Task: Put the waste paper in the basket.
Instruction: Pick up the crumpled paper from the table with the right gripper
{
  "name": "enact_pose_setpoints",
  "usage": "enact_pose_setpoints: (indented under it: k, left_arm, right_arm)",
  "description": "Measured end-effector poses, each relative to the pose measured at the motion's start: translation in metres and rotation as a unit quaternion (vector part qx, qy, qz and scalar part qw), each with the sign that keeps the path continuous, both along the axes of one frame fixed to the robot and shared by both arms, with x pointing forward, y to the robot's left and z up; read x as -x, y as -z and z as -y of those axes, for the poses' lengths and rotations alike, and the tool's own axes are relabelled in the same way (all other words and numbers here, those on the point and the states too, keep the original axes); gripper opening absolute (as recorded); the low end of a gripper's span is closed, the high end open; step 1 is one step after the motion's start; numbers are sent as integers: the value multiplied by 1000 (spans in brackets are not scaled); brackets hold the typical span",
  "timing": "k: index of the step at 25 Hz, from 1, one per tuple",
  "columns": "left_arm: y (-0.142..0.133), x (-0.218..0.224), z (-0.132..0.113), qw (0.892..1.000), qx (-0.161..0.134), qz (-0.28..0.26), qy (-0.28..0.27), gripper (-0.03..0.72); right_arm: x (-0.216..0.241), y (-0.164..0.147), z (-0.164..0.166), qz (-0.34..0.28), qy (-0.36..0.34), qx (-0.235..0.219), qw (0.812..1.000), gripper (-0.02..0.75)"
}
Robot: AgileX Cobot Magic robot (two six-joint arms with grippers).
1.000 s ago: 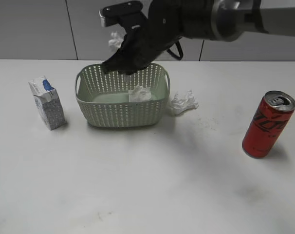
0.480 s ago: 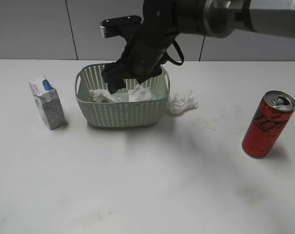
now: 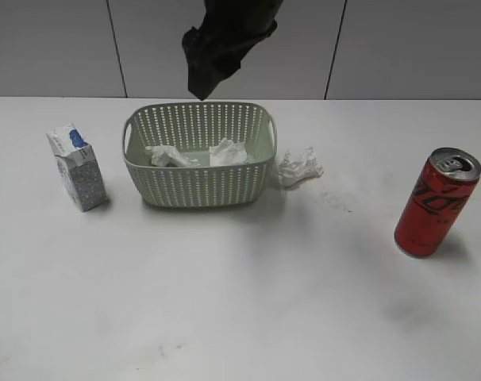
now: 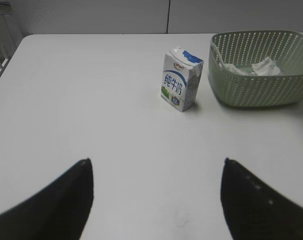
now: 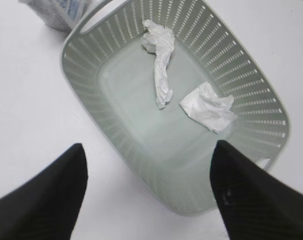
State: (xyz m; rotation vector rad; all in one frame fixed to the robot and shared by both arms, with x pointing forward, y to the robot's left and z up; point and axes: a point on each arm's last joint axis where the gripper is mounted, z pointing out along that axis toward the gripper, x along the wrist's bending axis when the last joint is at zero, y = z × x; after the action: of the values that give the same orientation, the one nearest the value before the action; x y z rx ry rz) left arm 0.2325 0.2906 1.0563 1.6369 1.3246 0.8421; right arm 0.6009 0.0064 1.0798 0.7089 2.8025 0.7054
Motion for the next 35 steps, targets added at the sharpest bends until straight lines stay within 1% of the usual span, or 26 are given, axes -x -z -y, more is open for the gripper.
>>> enact_pose_setpoints:
  k: [3, 4, 7, 9, 13, 15, 19, 21, 23, 27, 30, 35]
  left_arm:
    - [0, 0, 0, 1000, 0, 0, 0, 588]
    - [0, 0, 0, 1000, 0, 0, 0, 588]
    - [0, 0, 0, 1000, 0, 0, 0, 588]
    - [0, 0, 0, 1000, 0, 0, 0, 588]
    - [0, 0, 0, 1000, 0, 0, 0, 588]
    - [0, 0, 0, 1000, 0, 0, 0, 588]
    - [0, 0, 0, 1000, 0, 0, 0, 588]
    - [0, 0, 0, 1000, 0, 0, 0, 588]
    - [0, 0, 0, 1000, 0, 0, 0, 588]
    - [0, 0, 0, 1000, 0, 0, 0, 588]
    - [0, 0, 0, 1000, 0, 0, 0, 588]
    - [0, 0, 0, 1000, 0, 0, 0, 588]
  right_arm:
    - [3, -17, 14, 22, -14, 5, 1000, 559]
    - [3, -19, 21, 29, -16, 15, 999, 559]
    - [4, -27, 47, 62, -31, 65, 995, 557]
    - [4, -27, 66, 69, -33, 93, 993, 557]
    - [-3, -4, 100, 51, -56, 139, 987, 557]
    - [-13, 10, 116, 59, -69, 152, 984, 556]
    - [-34, 36, 139, 86, -98, 174, 976, 554]
    - [-44, 49, 143, 88, -99, 170, 976, 552]
    - [-51, 68, 141, 71, -98, 154, 981, 553]
    - [-58, 112, 131, 36, -153, 135, 978, 553]
    - [-66, 136, 124, 41, -162, 114, 979, 553]
    - [-77, 163, 120, 62, -151, 110, 980, 552]
